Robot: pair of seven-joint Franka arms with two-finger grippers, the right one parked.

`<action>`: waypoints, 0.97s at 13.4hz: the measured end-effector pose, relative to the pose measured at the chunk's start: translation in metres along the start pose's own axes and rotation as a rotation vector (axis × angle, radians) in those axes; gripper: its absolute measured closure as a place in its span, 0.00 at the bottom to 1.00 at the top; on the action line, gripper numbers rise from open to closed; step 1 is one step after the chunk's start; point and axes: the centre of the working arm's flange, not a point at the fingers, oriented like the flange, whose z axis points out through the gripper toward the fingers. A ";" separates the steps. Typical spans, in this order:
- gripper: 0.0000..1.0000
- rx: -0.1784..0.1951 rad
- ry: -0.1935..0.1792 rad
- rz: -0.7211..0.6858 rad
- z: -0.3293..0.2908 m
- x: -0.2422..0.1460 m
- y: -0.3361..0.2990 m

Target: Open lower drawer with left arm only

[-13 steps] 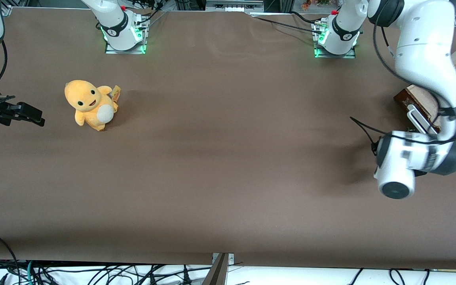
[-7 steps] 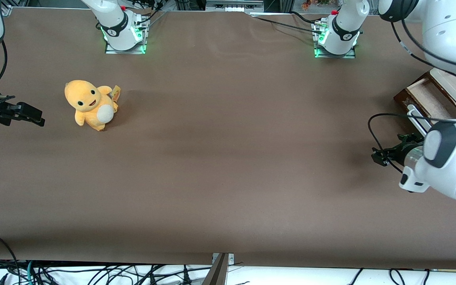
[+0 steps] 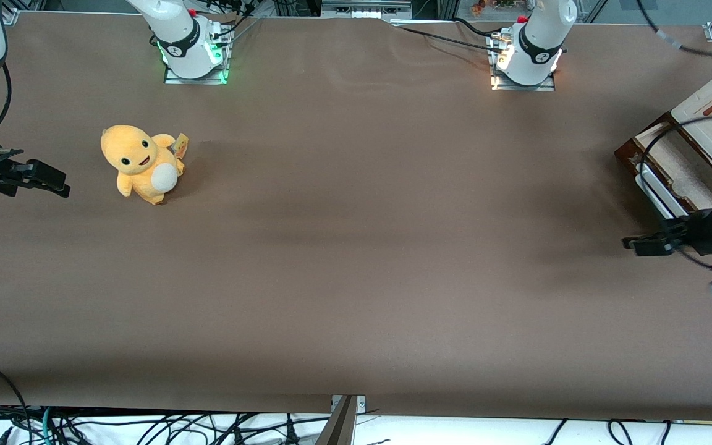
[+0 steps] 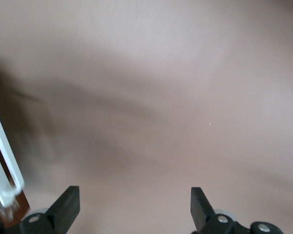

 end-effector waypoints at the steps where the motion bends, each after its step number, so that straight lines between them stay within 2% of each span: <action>1: 0.00 -0.002 0.048 0.061 -0.009 -0.016 -0.009; 3: 0.00 0.009 0.096 0.179 -0.026 -0.051 -0.024; 6: 0.00 0.105 0.126 0.312 -0.041 -0.089 -0.002; 7: 0.00 0.122 0.135 0.344 -0.043 -0.097 0.013; 10: 0.00 0.129 0.155 0.390 -0.050 -0.111 0.034; 13: 0.00 0.131 0.153 0.413 -0.049 -0.111 0.033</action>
